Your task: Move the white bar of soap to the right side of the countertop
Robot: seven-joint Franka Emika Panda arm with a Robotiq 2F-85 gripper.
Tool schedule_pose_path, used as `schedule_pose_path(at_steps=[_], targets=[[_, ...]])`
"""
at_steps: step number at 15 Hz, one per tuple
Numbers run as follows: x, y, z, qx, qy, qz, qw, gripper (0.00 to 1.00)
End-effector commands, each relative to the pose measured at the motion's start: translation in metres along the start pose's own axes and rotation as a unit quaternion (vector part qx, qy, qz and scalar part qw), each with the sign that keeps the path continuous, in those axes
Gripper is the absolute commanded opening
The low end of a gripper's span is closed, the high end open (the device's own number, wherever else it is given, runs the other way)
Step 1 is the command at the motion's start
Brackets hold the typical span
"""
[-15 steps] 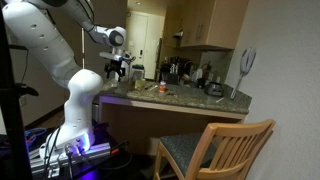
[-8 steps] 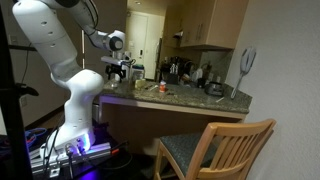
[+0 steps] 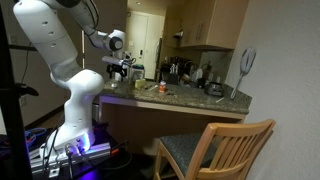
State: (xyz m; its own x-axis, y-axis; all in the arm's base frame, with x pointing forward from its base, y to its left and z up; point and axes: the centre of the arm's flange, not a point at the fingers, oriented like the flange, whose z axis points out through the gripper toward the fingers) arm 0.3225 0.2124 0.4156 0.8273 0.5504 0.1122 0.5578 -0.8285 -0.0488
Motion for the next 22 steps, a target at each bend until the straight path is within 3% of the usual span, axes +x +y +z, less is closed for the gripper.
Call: schedule_pose_path(at_steps=[1,3,7,8,12,13,16,22], targets=[[0.005,0.004,0.003,-0.018,0.045,-0.036,0.9982,1.0],[0.007,0.004,0.001,-0.02,0.056,-0.054,0.9968,1.0],[0.004,-0.003,0.002,0.038,0.042,-0.103,0.993,1.0],[0.007,-0.005,-0.004,0.01,0.047,-0.078,0.9958,1.0],[0.006,-0.007,-0.004,0.025,0.049,-0.094,0.994,1.0],[0.003,-0.008,-0.005,0.033,0.019,-0.099,0.9944,1.0],[-0.003,-0.008,-0.004,0.059,-0.018,-0.167,0.984,1.0],[0.004,-0.002,-0.004,-0.008,0.011,-0.243,0.97,1.0]])
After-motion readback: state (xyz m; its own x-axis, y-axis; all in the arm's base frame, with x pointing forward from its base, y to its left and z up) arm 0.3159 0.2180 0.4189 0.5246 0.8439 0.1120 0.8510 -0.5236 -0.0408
